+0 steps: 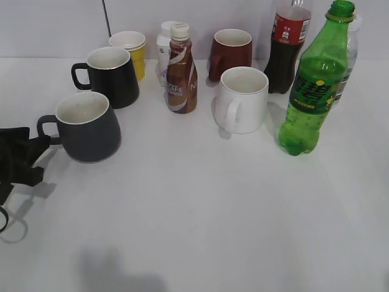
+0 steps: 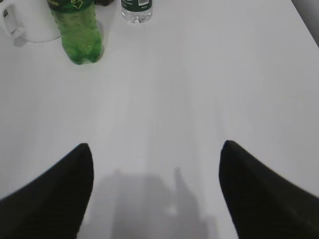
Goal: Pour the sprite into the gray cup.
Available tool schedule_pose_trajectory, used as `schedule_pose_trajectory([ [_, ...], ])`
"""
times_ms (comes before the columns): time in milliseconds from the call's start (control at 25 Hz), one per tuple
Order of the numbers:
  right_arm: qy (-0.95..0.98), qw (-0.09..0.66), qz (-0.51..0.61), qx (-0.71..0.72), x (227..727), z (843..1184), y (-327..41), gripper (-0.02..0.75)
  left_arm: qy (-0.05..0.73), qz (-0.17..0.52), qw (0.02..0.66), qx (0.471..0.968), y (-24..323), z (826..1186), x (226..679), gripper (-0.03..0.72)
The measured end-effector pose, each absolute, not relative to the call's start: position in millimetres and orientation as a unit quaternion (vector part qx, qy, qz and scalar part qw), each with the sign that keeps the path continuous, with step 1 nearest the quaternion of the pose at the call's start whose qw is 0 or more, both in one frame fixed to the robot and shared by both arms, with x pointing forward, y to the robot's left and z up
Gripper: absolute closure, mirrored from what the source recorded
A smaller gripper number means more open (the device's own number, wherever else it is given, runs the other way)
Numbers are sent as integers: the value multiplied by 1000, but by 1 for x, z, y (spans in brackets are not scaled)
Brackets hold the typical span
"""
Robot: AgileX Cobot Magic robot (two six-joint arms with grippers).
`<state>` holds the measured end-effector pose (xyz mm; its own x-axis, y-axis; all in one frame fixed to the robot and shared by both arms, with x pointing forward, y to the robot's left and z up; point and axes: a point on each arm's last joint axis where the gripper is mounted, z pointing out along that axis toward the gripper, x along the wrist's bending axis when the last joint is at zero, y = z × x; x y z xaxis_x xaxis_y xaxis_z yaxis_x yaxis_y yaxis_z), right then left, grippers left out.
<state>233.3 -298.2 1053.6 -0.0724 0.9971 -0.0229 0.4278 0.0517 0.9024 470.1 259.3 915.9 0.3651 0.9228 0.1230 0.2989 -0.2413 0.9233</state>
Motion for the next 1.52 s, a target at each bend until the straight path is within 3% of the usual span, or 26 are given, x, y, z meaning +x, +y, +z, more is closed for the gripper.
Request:
schedule_pose_trajectory([
  [560,623,371,384,571,233,1054,-298,150,450,377,449,673,260,906,502,386],
  [880,623,370,385,571,233,1054,-298,150,428,376,455,684,256,907,508,622],
  [1240,637,351,412,548,232,1057,-291,150,406,380,466,689,253,911,508,632],
  [1520,562,459,500,473,271,1102,-290,150,392,398,477,679,253,926,506,634],
])
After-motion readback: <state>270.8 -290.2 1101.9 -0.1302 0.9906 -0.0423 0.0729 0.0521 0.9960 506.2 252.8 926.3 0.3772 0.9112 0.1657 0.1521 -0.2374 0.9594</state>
